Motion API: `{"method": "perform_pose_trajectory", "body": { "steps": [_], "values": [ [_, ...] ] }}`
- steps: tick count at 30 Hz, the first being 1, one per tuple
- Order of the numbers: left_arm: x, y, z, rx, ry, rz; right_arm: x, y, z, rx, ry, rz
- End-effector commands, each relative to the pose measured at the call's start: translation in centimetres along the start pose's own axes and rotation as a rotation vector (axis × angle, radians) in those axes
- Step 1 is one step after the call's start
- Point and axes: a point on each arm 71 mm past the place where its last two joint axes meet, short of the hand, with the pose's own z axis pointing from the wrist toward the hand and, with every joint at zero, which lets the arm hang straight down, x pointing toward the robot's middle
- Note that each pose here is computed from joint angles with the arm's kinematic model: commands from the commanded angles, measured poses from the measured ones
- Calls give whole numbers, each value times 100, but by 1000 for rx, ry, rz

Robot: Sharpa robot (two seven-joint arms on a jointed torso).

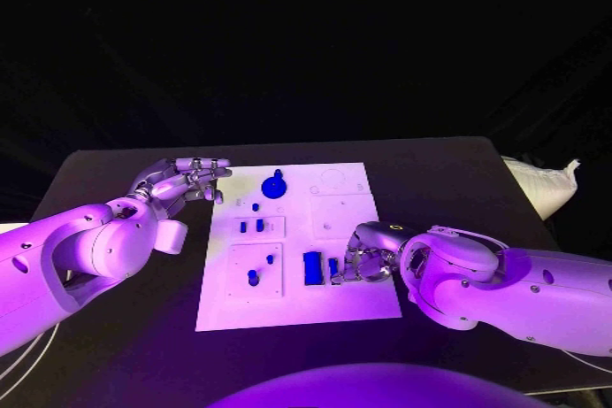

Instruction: Assemble the parts on the task board

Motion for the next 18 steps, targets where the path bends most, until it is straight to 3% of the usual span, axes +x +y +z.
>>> {"method": "perform_pose_trajectory", "body": {
  "steps": [1, 10, 18],
  "values": [
    [28, -6, 6, 7, 23, 0, 12, 3, 14, -9, 9, -19],
    [29, -7, 5, 8, 23, 0, 52, -14, 116, 2, 15, -33],
    [18, -8, 0, 8, 20, 1, 42, 30, 98, -18, -6, 18]
  ]
}}
